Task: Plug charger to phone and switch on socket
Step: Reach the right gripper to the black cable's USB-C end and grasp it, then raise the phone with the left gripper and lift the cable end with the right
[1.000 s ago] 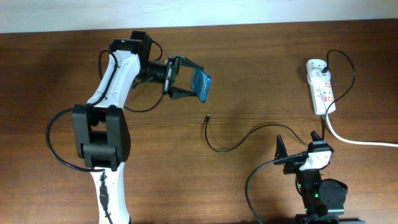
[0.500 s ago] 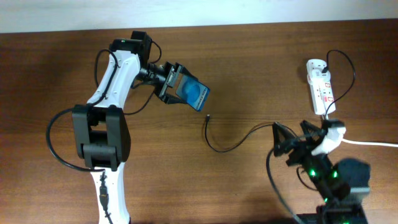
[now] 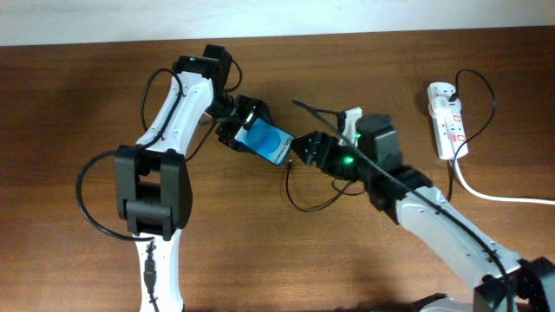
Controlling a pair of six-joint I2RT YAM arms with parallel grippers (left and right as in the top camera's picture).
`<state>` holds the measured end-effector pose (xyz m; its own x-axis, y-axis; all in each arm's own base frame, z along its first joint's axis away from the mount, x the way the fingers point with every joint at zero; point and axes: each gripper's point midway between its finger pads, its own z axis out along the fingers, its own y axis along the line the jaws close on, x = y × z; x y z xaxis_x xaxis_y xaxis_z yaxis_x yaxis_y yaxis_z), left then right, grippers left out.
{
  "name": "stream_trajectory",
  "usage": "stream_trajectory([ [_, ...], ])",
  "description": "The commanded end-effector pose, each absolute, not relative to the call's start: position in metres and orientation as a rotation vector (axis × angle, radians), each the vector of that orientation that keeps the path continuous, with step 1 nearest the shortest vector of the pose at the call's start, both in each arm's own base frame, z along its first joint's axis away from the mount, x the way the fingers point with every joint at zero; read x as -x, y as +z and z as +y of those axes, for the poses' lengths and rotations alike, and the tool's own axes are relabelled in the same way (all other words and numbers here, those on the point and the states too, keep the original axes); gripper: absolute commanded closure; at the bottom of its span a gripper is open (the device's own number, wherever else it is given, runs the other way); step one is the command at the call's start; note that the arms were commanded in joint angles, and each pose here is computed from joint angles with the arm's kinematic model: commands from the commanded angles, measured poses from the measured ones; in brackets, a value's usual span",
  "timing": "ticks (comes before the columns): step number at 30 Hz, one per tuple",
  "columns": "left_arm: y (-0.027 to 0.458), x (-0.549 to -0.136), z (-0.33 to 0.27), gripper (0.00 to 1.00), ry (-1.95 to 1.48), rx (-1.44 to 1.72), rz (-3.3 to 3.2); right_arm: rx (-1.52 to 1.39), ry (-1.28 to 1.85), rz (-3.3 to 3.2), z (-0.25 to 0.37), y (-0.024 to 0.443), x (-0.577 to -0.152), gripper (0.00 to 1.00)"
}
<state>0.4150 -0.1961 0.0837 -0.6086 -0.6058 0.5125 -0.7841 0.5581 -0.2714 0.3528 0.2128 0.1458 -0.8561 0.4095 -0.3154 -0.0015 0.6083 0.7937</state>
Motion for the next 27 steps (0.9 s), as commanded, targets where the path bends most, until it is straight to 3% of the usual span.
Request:
stream_trajectory([
  [1,0.095,-0.418,-0.203,1.00,0.717,-1.176,-2.393,-0.457,1.040,2.350,0.219,0.133,-0.361,0.25],
  [8,0.100,-0.401,-0.236,1.00,0.732,-1.073,-2.380,-0.451,0.980,2.360,0.229,0.119,-0.362,0.39],
  [12,0.100,-0.391,-0.252,1.00,0.716,-1.021,-2.394,-0.458,0.968,2.381,0.230,0.106,-0.364,0.55],
  [19,0.100,-0.388,-0.256,1.00,0.713,-1.008,-2.397,-0.462,0.959,2.395,0.233,0.090,-0.369,0.59],
  [22,0.100,-0.388,-0.256,1.00,0.713,-1.008,-2.397,-0.455,0.972,2.375,0.234,0.094,-0.372,0.85],
  [24,0.100,-0.388,-0.256,1.00,0.713,-1.008,-2.397,-0.455,0.972,2.375,0.234,0.094,-0.372,0.96],
  [25,0.100,-0.388,-0.256,0.94,0.713,-1.009,-2.396,-0.453,0.976,2.376,0.235,0.094,-0.372,0.96],
  [26,0.100,-0.388,-0.256,0.79,0.713,-1.009,-2.397,-0.455,0.975,2.375,0.234,0.094,-0.372,0.96],
  [27,0.100,-0.388,-0.256,0.71,0.713,-1.009,-2.396,-0.456,0.975,2.375,0.234,0.094,-0.372,0.96],
])
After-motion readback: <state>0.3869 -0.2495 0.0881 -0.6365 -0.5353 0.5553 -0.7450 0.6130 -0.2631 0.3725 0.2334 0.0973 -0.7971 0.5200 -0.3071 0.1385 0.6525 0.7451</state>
